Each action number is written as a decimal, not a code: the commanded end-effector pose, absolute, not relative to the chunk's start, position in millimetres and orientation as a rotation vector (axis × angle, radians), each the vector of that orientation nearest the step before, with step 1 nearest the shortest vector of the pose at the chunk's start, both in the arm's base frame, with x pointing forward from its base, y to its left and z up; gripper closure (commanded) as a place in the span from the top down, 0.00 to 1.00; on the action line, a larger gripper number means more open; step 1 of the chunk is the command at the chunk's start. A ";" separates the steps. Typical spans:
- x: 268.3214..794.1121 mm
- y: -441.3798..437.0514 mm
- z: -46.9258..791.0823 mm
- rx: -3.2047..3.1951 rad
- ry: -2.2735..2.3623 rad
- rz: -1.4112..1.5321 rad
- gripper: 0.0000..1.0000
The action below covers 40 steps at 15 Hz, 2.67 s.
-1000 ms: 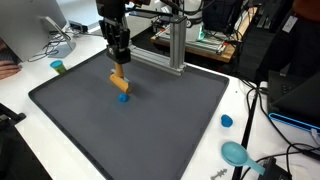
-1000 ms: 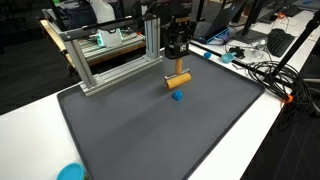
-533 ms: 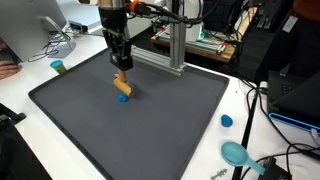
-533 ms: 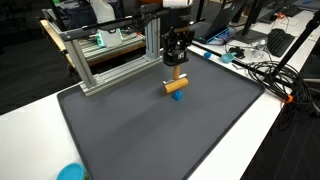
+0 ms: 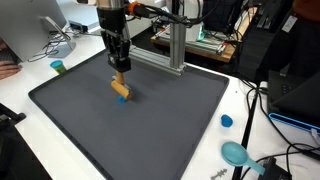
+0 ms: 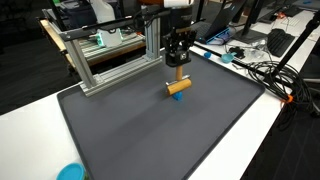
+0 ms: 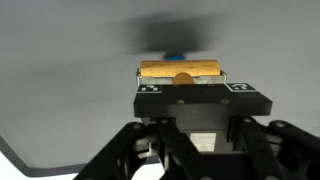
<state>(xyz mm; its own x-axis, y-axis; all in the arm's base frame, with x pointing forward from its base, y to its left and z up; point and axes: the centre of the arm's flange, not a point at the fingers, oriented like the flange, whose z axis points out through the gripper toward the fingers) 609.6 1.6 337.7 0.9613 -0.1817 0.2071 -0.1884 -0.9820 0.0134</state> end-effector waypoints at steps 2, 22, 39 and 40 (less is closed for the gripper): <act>622.9 3.7 339.9 3.069 -0.302 0.360 0.22; 636.2 3.4 292.2 3.046 -0.358 0.204 0.22; 634.0 9.7 302.1 3.059 -0.399 0.224 0.22; 634.4 10.2 300.0 3.064 -0.404 0.228 0.22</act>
